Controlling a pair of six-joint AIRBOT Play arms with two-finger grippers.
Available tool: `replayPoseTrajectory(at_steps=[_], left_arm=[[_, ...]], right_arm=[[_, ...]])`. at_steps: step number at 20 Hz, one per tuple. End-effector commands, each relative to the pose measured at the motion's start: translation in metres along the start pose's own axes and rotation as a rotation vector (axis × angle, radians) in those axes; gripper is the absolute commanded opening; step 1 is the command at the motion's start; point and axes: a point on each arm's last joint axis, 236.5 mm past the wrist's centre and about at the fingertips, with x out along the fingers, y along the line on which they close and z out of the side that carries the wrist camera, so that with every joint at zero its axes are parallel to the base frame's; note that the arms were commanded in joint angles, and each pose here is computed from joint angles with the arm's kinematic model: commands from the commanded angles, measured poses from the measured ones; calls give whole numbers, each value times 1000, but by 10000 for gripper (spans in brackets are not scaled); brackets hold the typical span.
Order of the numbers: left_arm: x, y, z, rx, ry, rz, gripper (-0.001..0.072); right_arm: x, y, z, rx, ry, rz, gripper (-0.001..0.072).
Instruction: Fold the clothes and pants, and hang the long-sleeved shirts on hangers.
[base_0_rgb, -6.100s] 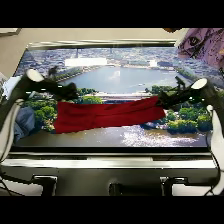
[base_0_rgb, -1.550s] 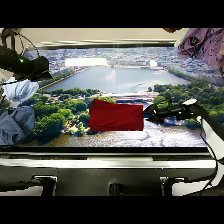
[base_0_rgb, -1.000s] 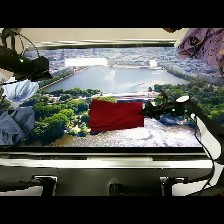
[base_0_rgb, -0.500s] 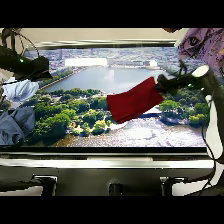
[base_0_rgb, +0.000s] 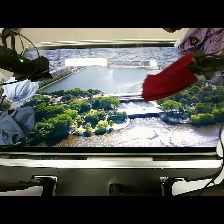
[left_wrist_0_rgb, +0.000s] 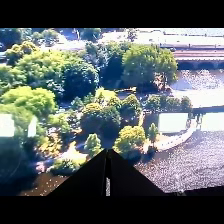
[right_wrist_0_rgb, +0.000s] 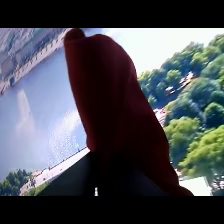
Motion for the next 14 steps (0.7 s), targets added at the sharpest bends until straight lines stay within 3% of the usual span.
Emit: replayPoseTrajectory(at_steps=[1,8,14], left_arm=[[0,0,0,1,1,1,21],[0,1,-3,1,15,4,21],[0,1,-4,1,18,5,21]], right_arm=[[-37,-55,37,86,-97,-103,30],[-109,-198,28,228,-54,-445,29],[-144,-289,-41,364,68,-692,29]])
